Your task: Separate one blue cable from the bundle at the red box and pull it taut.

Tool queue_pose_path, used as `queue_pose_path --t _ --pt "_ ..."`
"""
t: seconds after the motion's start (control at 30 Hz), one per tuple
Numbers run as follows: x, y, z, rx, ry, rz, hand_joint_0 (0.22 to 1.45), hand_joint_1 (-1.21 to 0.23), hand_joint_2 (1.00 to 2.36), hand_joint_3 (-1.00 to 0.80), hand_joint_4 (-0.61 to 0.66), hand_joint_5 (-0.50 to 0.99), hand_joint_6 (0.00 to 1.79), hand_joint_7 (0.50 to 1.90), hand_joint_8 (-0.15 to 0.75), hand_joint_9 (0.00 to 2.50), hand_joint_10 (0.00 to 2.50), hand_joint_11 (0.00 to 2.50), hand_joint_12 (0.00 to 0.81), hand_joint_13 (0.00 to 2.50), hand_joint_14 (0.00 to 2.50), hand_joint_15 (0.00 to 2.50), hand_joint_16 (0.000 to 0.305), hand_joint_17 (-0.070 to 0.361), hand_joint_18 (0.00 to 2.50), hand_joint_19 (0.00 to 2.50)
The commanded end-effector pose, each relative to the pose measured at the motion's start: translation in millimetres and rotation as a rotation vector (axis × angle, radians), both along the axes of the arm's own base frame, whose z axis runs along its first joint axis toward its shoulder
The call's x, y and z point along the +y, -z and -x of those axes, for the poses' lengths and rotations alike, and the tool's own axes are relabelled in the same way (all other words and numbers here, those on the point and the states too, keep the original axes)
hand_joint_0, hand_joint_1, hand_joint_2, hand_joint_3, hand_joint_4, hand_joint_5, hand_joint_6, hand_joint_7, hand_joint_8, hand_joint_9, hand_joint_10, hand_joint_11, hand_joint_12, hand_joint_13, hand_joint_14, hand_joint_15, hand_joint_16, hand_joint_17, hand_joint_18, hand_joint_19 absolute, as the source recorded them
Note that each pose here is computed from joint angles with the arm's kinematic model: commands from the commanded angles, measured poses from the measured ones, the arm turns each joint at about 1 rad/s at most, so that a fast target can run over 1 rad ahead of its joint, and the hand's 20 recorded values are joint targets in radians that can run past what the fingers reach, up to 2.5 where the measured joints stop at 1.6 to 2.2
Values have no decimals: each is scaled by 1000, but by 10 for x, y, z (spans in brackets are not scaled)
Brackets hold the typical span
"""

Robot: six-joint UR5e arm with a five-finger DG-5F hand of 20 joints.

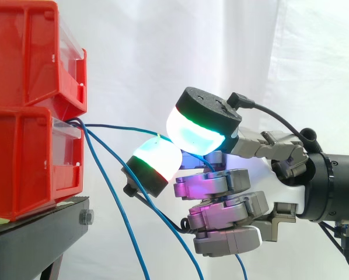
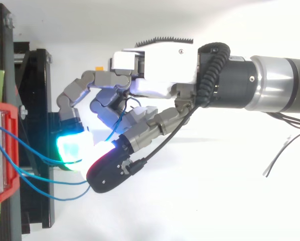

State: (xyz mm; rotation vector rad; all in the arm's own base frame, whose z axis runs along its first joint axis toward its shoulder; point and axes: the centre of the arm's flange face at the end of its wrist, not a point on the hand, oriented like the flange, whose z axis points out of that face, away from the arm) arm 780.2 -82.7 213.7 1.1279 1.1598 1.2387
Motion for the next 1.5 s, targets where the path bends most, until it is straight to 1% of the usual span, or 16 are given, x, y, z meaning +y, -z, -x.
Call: queue_pose_path --t 0.0,0.1,0.2,0.23,0.27,0.43,0.6,0.73,0.87,1.07,1.1,1.27,1.37,1.4,1.43,1.47 --pt "0 -7 3 0 0 0 578 -789 1016 -254 -104 -72 887 1013 192 763 2500 1502 338 1042 1568 1294 43 96 1167 1965" --pt "0 3 0 0 0 0 576 -782 1017 -251 -94 -75 884 1031 190 759 2500 1476 336 1039 1553 1271 42 96 1158 1952" --pt "0 -9 1 -1 0 0 584 -803 1018 -181 -102 -63 894 1024 200 767 2500 1410 350 1049 1575 1236 46 104 1185 1926" --pt "0 -9 1 -1 0 0 584 -809 1018 -154 -101 -58 896 1033 207 780 2500 1358 361 1057 1592 1211 48 109 1197 1885" --pt "0 3 0 0 0 0 584 -815 1017 -131 -109 -53 895 1034 207 793 2500 1373 375 1066 1608 1181 51 115 1194 1822" --pt "0 -6 4 2 0 0 591 -841 1013 -81 -117 -39 892 1040 225 827 2500 1264 400 1092 1635 1142 59 133 1189 1619" --pt "7 9 6 6 -8 1 598 -858 1008 -49 -117 -32 889 1047 233 856 2500 1256 408 1108 1612 1128 63 141 1188 1535" --pt "7 -1 8 6 -8 1 598 -863 1007 -35 -121 -27 887 1053 235 860 2500 1264 417 1116 1580 1143 63 142 1186 1514" --pt "8 1 10 8 -9 1 600 -864 1007 -40 -123 -27 888 1036 236 876 2500 1233 415 1137 1446 1168 63 142 1186 1526" --pt "11 14 21 20 -12 4 599 -863 1007 -36 -121 -27 888 1035 238 893 2500 1214 413 1143 1418 1167 63 142 1191 1521" --pt "-12 19 28 25 -11 4 599 -864 1007 -36 -119 -27 888 1037 237 894 2500 1203 416 1148 1409 1166 63 141 1191 1525" --pt "-11 24 32 29 -12 5 599 -865 1007 -29 -118 -26 885 1051 239 902 2500 1216 417 1150 1403 1172 63 142 1189 1527" --pt "-16 11 58 46 -28 16 600 -867 1006 -31 -118 -25 885 1051 232 903 2500 1224 418 1153 1403 1158 64 143 1192 1512" --pt "-22 -14 85 60 -44 33 601 -868 1006 -31 -118 -25 885 1051 239 905 2500 1219 414 1152 1396 1175 63 142 1192 1516" --pt "-4 -48 115 76 -64 53 601 -868 1006 -31 -118 -25 885 1051 240 905 2500 1220 411 1153 1387 1180 63 142 1192 1515" --pt "-4 -60 115 75 -64 53 601 -868 1006 -31 -119 -25 885 1051 232 907 2500 1203 420 1155 1388 1184 63 142 1189 1522"
